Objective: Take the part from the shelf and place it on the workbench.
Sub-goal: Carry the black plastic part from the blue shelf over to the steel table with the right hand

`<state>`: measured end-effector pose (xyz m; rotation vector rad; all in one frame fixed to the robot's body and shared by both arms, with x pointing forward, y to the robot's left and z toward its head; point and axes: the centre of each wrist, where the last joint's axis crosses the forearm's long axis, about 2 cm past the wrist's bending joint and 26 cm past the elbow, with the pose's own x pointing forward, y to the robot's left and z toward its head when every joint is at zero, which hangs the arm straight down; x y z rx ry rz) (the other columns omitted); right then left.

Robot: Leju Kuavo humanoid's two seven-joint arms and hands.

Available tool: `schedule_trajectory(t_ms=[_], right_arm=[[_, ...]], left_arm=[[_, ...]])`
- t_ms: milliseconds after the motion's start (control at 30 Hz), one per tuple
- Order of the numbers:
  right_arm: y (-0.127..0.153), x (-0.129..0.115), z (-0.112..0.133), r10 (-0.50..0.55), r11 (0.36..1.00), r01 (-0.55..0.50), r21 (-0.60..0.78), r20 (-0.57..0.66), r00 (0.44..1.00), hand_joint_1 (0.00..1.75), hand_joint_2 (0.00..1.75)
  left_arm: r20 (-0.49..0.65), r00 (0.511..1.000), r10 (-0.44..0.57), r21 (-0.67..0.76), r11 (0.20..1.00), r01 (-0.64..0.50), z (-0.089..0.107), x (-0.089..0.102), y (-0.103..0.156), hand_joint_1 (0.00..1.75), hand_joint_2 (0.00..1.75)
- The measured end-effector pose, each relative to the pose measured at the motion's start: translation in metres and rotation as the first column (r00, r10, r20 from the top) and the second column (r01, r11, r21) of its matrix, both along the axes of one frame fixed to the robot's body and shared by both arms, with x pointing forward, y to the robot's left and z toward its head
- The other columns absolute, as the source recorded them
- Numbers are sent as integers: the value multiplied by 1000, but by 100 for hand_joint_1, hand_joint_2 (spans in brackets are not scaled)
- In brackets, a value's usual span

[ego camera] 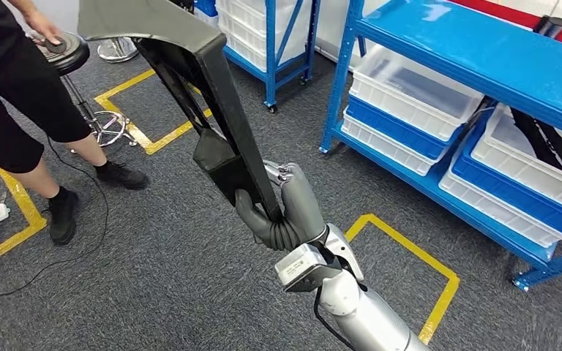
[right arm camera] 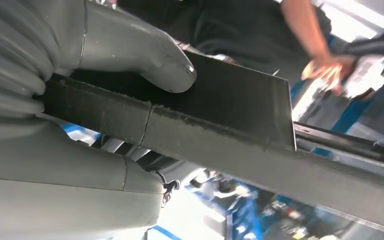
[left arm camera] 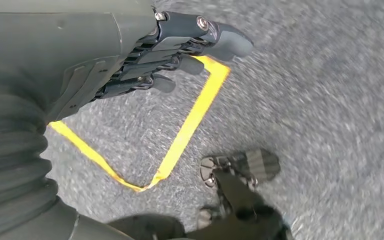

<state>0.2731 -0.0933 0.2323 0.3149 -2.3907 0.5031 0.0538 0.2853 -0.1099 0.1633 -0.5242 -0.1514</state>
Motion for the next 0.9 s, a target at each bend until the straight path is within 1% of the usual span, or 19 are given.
schedule_trajectory(t_ms=[100,333,500,633,900], right_arm=[[-2,0,-2,-3,1000,3,-4,-1,1000,175,175],[-4,-2,-4,-6,1000,6,-12,0,1000,175,175],[-2,-2,-3,-4,1000,4,-7,4,1000,175,175],[-3,-3,-4,-4,1000,4,-8,2,1000,175,175],[-1,-4,-2,2,1000,-1,-9,8,1000,175,175]], left_arm=[[1,1000,-2,-10,1000,2,0,2,0,0,175],[-6,1000,-16,-9,1000,16,0,-1,-1,0,175],[-25,999,-20,-5,1000,20,-1,-8,0,0,175],[-25,999,-22,-9,1000,22,-1,-6,0,0,175],[-87,995,-45,-11,999,45,-1,-4,0,0,175]])
